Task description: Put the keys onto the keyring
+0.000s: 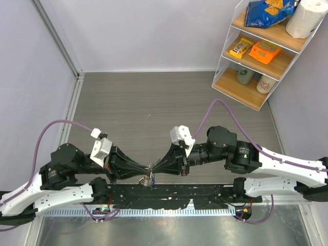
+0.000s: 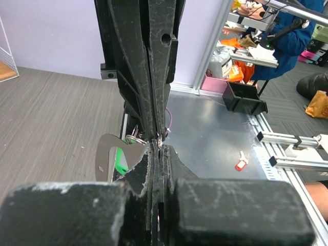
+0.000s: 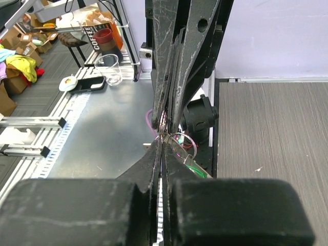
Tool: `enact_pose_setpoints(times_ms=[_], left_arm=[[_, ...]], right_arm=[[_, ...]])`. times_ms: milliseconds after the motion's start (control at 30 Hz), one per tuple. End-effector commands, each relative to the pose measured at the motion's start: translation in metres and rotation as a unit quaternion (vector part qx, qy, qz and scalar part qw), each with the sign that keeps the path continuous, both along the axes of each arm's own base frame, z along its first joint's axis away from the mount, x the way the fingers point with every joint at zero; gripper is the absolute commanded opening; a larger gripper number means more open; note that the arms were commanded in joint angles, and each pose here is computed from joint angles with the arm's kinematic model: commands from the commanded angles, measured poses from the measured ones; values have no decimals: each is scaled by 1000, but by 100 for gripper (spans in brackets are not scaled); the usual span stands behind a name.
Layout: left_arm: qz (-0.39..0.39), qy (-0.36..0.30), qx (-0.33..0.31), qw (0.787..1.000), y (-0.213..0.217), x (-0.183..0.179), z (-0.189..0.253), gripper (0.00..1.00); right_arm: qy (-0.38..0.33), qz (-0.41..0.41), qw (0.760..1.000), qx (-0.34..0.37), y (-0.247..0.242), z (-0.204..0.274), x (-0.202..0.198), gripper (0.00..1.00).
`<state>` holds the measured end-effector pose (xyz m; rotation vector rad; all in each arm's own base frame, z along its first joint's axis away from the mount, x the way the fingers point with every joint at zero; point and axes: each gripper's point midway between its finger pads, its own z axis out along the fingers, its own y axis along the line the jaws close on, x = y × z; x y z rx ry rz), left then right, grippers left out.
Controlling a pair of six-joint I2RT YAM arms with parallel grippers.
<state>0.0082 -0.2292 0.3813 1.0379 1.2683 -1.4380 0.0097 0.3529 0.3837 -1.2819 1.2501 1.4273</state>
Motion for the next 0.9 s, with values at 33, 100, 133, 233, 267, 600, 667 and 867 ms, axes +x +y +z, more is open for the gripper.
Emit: enact_pose_setpoints(times_ms=[33,100,133,233,267,600,667,867], left_arm=[[17,-23,-80,996,5,4,40,0],[20,-21,-80,996,3,6,40,0],[20,-21,-82,996,3,6,41,0],[22,-22,-88,996,4,6,44,0],[22,-22,-88,996,4,6,44,0],[36,-22,-99,994,7,10,48,0],[40,-22,-103,994,8,11,48,0],[52,-19,-114,992,10,15,49,0]], right_arm=[[11,10,998,53,-7,14,-8,6],[13,11,997,74,-7,20,-8,5],[14,13,997,74,-6,18,-9,5],[18,13,996,90,-7,22,-10,5],[20,15,996,90,-7,20,-10,5],[29,29,996,83,3,12,-14,5],[31,32,995,84,4,11,-15,5],[35,32,995,89,6,9,-16,5]])
